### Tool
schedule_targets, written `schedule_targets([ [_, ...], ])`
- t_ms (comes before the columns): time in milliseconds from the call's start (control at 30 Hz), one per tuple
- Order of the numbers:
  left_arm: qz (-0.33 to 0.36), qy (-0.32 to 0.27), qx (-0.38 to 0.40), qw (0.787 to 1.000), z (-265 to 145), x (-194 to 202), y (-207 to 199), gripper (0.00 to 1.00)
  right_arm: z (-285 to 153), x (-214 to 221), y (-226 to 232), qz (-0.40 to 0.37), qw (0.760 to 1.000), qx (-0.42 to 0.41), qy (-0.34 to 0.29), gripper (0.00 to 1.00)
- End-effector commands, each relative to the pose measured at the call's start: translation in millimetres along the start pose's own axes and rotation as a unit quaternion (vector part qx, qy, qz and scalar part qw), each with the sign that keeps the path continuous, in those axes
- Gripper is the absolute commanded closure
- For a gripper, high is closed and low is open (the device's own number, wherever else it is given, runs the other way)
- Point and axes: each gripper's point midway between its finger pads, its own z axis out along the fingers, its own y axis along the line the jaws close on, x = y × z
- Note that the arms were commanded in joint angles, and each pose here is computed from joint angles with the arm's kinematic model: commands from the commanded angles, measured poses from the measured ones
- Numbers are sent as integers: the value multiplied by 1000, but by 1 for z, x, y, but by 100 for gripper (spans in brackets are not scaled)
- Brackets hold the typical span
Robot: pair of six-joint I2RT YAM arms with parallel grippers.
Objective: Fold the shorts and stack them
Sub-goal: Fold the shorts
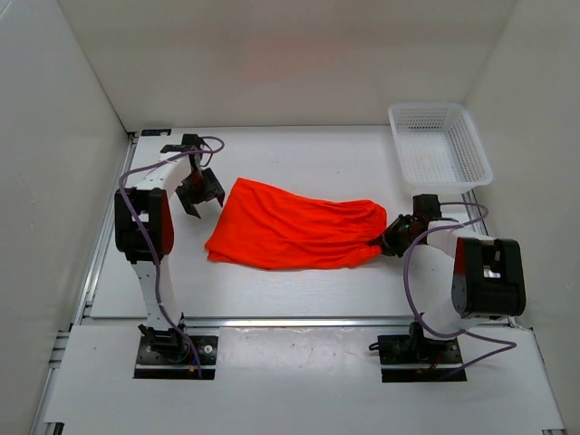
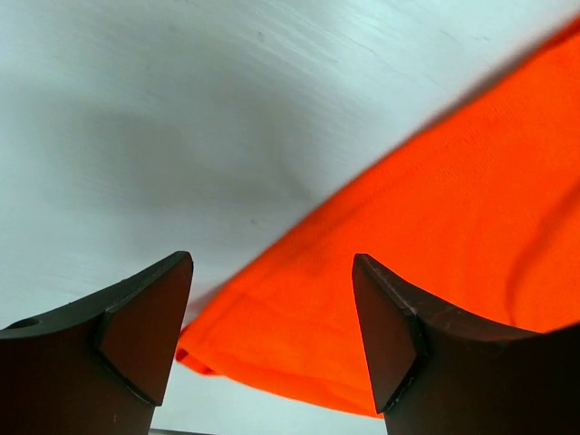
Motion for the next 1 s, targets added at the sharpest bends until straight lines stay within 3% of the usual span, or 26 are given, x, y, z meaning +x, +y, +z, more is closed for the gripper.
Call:
schedule_targets([
  [0, -8, 18, 30, 999, 13, 5, -14, 18, -1, -32, 5, -24, 998, 21, -56, 80],
  [100, -13, 24, 40, 999, 16, 6, -19, 19, -8, -40, 3, -46, 995, 43, -72, 99],
  [433, -4, 39, 28, 999, 24, 24, -14, 19, -57, -50, 43, -206, 967, 87, -124, 99],
  [667, 1, 53, 38, 998, 32, 29, -23, 19, -79, -33, 132, -366, 919, 70, -130, 99],
  [767, 1, 49, 40, 998, 32, 27, -24, 19, -74, 1, 170, -445, 883, 85, -122, 99],
  [967, 5, 55, 42, 998, 33, 31, -23, 19, -52, 51, 239, -523, 839, 77, -125, 99],
])
